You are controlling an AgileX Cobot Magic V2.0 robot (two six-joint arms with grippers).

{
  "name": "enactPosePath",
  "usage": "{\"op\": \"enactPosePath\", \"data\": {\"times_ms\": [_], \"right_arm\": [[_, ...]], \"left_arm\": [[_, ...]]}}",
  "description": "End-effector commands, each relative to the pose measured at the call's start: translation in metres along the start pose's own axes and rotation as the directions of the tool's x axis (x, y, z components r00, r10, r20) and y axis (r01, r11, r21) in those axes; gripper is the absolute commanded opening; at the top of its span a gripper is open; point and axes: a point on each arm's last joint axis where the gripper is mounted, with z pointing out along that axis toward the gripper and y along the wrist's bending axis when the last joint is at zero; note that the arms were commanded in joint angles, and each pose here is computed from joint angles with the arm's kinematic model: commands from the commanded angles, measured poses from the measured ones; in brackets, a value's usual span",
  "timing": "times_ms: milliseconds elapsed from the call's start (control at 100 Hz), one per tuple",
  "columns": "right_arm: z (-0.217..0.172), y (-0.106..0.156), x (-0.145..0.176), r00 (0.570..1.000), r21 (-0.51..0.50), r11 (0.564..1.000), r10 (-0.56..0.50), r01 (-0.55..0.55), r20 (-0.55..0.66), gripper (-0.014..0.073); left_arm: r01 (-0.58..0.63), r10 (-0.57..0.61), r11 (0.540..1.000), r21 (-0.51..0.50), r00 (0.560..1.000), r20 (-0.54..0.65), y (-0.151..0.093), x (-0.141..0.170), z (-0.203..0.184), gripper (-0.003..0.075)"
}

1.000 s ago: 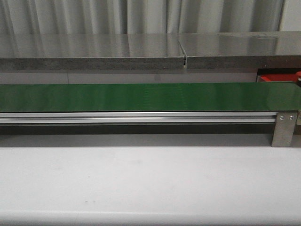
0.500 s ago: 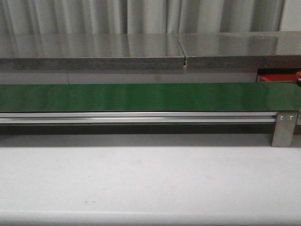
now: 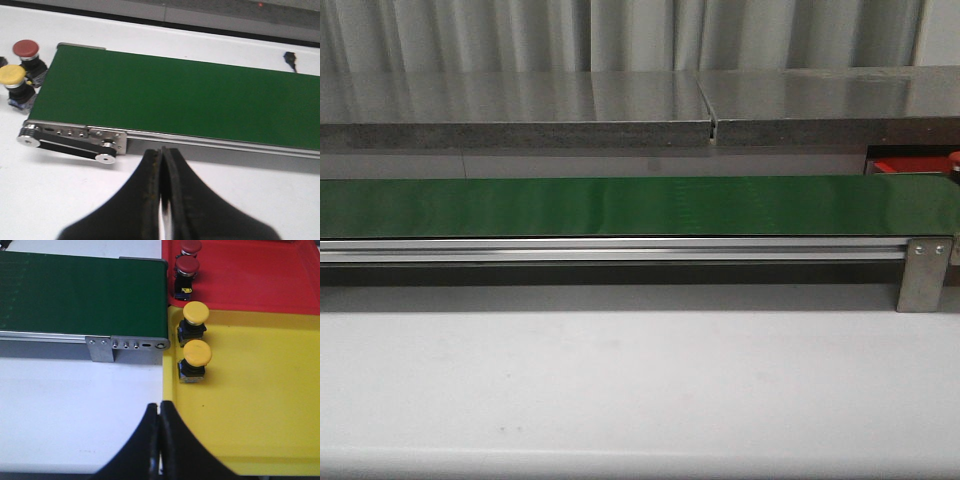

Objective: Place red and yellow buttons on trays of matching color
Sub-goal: 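Move the left gripper over the pile of buttons beside the belt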

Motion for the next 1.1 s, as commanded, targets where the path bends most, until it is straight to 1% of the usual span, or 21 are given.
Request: {"op": "enactPosePath", "data": {"times_ms": [0,280,350,400,450,500,520,570,640,690,860,1090], "right_arm": [[-0.006,-0.001,-0.012,0.996,0.011,1.0,-0.014,0.013,0.085,-0.0117],[-0.006,-0.001,-0.012,0.996,0.011,1.0,-0.014,0.013,0.085,-0.0117],[-0.006,-0.001,-0.012,0.996,0.011,1.0,-0.014,0.013,0.085,-0.0117],[-0.006,-0.001,-0.012,0.996,0.011,1.0,-0.014,0.013,0.085,-0.0117],[-0.006,-0.001,-0.012,0.996,0.011,1.0,-0.014,0.013,0.085,-0.0117],[-0.006,-0.001,-0.012,0.996,0.011,1.0,-0.014,0.013,0.085,-0.0117],[-0.006,-0.001,-0.012,0.996,0.011,1.0,-0.014,0.013,0.085,-0.0117],[-0.006,-0.001,-0.012,0.996,0.011,1.0,-0.014,0.013,0.085,-0.0117],[-0.006,-0.001,-0.012,0.996,0.011,1.0,-0.014,0.013,0.085,-0.0117],[-0.006,-0.001,-0.012,0.996,0.011,1.0,-0.014,0.013,0.085,-0.0117],[-0.006,-0.001,-0.012,0.996,0.011,1.0,-0.014,0.013,0.085,-0.0117],[-0.006,-0.001,-0.012,0.996,0.011,1.0,-0.014,0.013,0.085,-0.0117]], "left_arm": [[0.026,-0.022,0.999,-0.032,0.993,0.113,0.004,-0.025,-0.001,-0.002],[0.082,-0.07,0.988,-0.13,0.993,0.095,0.024,-0.05,0.013,-0.0016],[0.091,-0.079,0.985,-0.144,0.993,0.088,0.028,-0.053,0.017,0.0017],[0.097,-0.085,0.984,-0.152,0.993,0.08,0.031,-0.055,0.021,0.0066],[0.104,-0.093,0.981,-0.163,0.993,0.073,0.034,-0.057,0.024,0.0131],[0.112,-0.102,0.978,-0.175,0.993,0.064,0.038,-0.059,0.028,0.0224],[0.116,-0.106,0.977,-0.18,0.992,0.062,0.039,-0.06,0.029,0.0249],[0.125,-0.116,0.973,-0.194,0.992,0.056,0.044,-0.063,0.033,0.0354],[0.146,-0.14,0.966,-0.212,0.989,0.042,0.051,-0.067,0.039,0.0466],[0.157,-0.157,0.961,-0.228,0.987,0.019,0.057,-0.07,0.043,0.0507],[0.203,-0.243,0.935,-0.291,0.964,-0.11,0.083,-0.081,0.064,0.0512],[0.246,-0.317,0.915,-0.319,0.929,-0.193,0.111,-0.102,0.099,0.0513]]}}
